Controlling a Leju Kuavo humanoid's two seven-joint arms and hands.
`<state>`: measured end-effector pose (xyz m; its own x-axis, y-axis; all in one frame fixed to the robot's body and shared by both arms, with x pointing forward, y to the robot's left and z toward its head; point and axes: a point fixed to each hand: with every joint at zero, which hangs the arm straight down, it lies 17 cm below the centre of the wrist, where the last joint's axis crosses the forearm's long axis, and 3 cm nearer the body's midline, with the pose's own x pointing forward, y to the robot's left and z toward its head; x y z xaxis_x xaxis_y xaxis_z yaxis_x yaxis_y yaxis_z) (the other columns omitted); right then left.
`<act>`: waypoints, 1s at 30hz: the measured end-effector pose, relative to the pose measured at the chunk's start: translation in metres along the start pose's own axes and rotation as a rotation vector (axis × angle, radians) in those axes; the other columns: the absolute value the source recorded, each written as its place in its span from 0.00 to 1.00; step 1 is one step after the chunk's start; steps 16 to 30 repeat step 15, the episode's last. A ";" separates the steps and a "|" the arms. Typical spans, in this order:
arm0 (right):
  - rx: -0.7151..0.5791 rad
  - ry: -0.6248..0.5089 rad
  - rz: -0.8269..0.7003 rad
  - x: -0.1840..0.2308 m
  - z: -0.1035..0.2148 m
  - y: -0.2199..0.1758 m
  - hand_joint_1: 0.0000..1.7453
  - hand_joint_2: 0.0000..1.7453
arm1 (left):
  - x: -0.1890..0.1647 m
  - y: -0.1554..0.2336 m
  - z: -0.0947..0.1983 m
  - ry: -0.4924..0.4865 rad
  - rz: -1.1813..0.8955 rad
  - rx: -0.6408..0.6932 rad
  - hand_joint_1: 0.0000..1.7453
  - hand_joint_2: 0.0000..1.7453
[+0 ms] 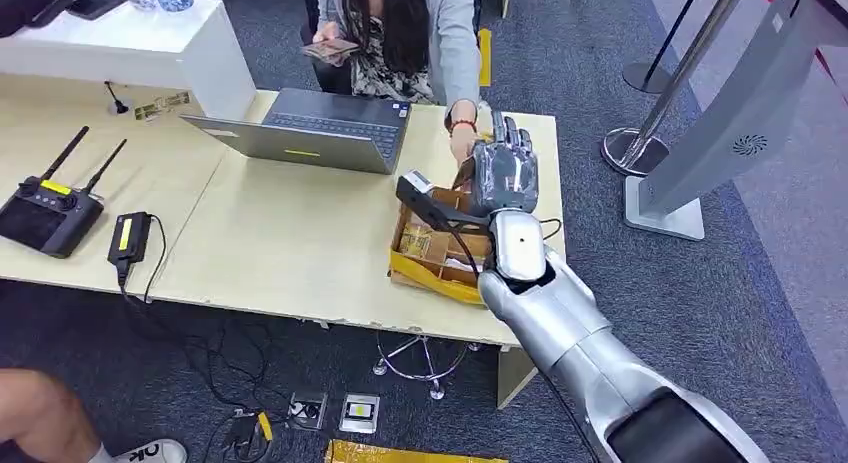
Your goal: Pass the card to the sensor for recognition and then transmit it.
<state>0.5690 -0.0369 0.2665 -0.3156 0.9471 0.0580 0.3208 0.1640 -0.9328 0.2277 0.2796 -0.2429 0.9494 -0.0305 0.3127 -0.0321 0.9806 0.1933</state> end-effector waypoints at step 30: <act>-0.023 -0.011 0.009 0.005 -0.006 -0.004 0.00 0.00 | 0.000 0.000 0.000 0.001 0.007 -0.001 0.00 0.00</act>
